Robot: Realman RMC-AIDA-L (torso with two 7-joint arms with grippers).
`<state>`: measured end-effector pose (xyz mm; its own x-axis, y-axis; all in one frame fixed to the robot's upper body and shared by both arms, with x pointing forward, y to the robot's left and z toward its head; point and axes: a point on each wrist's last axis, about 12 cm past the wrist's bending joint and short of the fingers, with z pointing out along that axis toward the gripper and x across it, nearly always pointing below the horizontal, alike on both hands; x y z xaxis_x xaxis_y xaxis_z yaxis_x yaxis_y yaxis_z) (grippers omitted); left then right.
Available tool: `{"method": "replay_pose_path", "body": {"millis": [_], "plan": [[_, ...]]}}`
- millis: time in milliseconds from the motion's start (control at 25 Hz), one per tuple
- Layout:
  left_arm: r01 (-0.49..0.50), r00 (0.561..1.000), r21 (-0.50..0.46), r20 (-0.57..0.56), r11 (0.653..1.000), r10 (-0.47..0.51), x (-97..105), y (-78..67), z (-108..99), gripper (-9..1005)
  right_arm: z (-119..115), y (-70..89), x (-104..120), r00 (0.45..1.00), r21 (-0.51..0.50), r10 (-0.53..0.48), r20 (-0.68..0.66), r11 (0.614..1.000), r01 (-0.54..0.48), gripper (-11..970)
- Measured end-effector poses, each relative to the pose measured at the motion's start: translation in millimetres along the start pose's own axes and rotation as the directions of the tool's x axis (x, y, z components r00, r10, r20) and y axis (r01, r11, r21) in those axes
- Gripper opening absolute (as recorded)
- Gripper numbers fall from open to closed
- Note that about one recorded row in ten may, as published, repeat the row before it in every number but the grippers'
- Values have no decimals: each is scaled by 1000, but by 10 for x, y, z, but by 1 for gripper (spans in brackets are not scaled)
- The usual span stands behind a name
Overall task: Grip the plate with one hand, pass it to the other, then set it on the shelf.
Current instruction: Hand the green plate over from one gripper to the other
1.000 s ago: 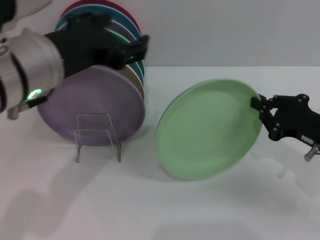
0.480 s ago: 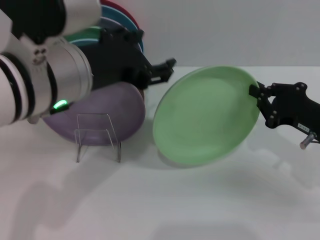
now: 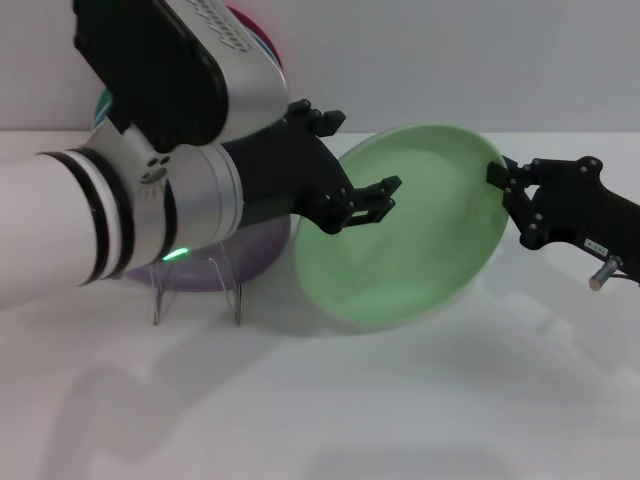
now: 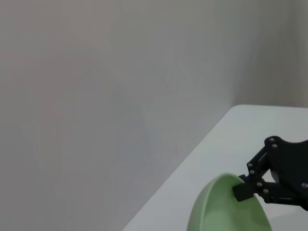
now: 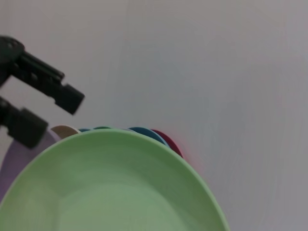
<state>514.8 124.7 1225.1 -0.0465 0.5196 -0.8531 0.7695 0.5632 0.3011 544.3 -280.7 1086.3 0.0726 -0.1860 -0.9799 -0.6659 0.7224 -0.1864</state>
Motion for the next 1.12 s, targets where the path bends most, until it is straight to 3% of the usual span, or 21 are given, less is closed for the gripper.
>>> {"method": "replay_pose_path", "body": {"millis": [800, 960, 1120], "plan": [[-24, 999, -22, -24, 999, 24, 98, 41, 154, 778, -27, 61, 0, 999, -23, 34, 31, 999, -33, 110], [-27, 999, -20, -21, 999, 26, 88, 29, 150, 601, -25, 58, -3, 999, -23, 33, 32, 999, -33, 117], [-32, 999, -17, -22, 999, 32, 80, 27, 161, 598, -27, 56, -6, 999, -24, 33, 32, 999, -32, 124]]}}
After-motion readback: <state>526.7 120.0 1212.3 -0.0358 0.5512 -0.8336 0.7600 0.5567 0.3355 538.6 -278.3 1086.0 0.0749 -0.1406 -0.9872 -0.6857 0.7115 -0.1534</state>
